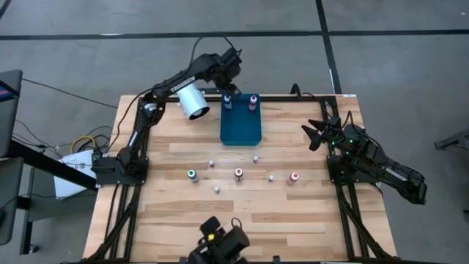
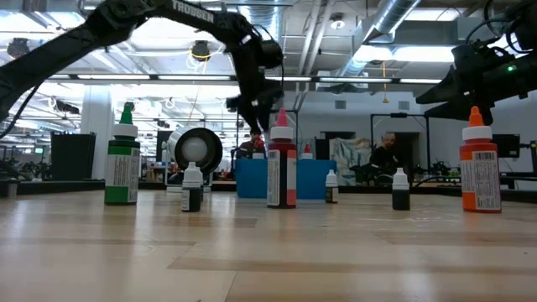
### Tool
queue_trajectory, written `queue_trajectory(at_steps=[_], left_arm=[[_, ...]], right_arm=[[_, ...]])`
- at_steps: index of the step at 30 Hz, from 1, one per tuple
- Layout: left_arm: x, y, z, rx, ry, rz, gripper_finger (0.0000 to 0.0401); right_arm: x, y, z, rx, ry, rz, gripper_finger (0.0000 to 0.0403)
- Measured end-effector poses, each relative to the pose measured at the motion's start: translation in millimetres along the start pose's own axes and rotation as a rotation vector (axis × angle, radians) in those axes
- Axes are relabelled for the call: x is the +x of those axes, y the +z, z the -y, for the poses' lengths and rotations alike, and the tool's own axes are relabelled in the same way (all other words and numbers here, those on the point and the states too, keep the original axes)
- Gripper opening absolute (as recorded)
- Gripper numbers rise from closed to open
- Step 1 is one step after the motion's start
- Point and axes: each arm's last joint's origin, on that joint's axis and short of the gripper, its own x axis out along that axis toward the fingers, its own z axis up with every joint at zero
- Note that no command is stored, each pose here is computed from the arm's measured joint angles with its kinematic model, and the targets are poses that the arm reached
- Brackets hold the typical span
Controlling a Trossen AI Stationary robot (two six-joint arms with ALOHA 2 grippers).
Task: Pick & Place food coloring
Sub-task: Put the large green food coloring bottle into the blue bin
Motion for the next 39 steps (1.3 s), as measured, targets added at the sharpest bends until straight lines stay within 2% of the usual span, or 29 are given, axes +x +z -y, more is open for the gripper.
queue_trajectory(at_steps=[5, 16, 20, 25, 31, 34, 39], left_arm=[[-46.9, -6.9, 1.9, 0.002, -0.078, 0.020, 0.0202], [-160.6, -29.9, 24.3, 0.060, -0.114, 0.209, 0.0201], [-189.4, -40.2, 37.2, 0.094, -0.109, 0.266, 0.0201], [-204.2, -52.8, 58.1, 0.133, -0.109, 0.276, 0.0201], [-195.9, -73.5, 83.5, 0.143, -0.084, 0.283, 0.0201], [-193.3, -88.9, 90.1, 0.118, -0.111, 0.349, 0.0201], [-186.0, -128.4, 92.2, 0.032, -0.164, 0.423, 0.0201]], right_arm=[[0.0, 0.0, 0.0, 0.000, 0.000, 0.000, 0.0225], [0.0, 0.0, 0.0, 0.000, 0.001, 0.000, 0.0225], [0.0, 0.0, 0.0, 0.000, 0.001, 0.000, 0.0225], [0.0, 0.0, -0.1, 0.000, 0.003, -0.001, 0.0225], [0.0, 0.0, -0.1, 0.000, 0.003, -0.001, 0.0225], [0.0, 0.0, -0.1, 0.000, 0.003, -0.001, 0.0225], [0.0, 0.0, 0.0, 0.000, 0.001, -0.001, 0.0225]])
